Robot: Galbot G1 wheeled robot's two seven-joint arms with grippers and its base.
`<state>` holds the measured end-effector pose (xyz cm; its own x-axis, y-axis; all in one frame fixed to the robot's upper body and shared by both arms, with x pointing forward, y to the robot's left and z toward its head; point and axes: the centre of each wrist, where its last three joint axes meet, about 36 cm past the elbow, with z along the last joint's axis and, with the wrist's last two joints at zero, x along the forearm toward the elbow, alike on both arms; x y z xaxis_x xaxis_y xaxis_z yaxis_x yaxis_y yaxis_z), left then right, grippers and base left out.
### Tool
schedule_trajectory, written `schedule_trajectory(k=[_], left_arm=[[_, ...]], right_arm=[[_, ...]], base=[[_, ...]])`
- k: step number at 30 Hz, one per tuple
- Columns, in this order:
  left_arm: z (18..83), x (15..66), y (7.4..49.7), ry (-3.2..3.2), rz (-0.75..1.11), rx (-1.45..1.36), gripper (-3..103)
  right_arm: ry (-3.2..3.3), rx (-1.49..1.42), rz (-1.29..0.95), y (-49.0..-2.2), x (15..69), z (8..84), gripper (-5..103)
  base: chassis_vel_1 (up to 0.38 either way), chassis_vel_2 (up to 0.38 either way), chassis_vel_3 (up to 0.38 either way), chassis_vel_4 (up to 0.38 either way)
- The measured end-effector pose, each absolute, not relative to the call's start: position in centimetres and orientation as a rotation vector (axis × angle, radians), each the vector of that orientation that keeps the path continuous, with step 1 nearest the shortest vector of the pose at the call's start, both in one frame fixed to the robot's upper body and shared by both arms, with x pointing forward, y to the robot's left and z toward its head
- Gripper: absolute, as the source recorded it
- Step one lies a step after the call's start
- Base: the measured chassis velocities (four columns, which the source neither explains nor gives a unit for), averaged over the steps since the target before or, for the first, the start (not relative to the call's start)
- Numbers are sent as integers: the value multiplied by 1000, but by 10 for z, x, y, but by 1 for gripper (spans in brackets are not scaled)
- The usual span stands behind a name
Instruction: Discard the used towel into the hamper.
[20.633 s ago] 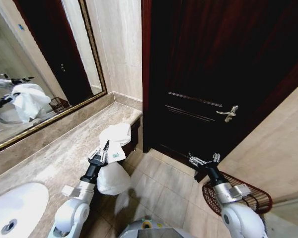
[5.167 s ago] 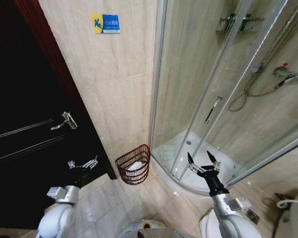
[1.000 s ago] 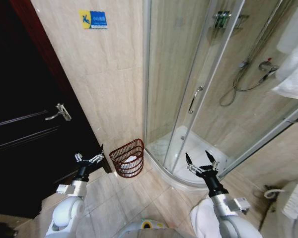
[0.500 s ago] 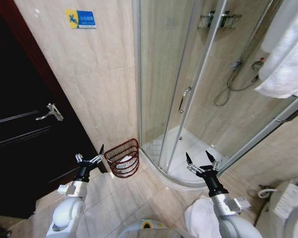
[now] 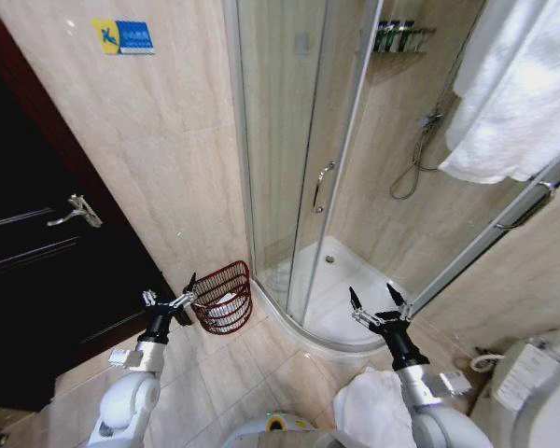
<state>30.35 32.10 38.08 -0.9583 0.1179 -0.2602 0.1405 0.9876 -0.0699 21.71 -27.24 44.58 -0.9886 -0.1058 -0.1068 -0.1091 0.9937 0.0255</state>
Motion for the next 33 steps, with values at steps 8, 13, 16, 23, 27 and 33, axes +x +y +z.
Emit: schedule_trajectory(k=[8, 13, 16, 23, 27, 33], left_arm=[[380, 303, 319, 2874, -134, 193, 100], [381, 303, 319, 2871, -134, 193, 100], [381, 303, 318, 2869, -134, 193, 100], [382, 301, 317, 2870, -140, 193, 100], [384, 298, 315, 2872, -147, 193, 100], [385, 296, 315, 2875, -149, 194, 100]], right_arm=[[3028, -162, 54, -273, 217, 447, 100], [3026, -163, 61, -273, 217, 448, 100], [3017, -157, 54, -274, 217, 453, 100], [3013, -133, 54, -274, 217, 460, 100], [3012, -103, 52, -275, 216, 461, 100], [3008, -98, 48, -275, 216, 462, 100]], base=[[-101, -87, 87, 82], [-74, -91, 83, 89], [-70, -88, 70, 83], [-65, -54, 74, 72], [-28, -33, 17, 17], [0, 0, 0, 0]])
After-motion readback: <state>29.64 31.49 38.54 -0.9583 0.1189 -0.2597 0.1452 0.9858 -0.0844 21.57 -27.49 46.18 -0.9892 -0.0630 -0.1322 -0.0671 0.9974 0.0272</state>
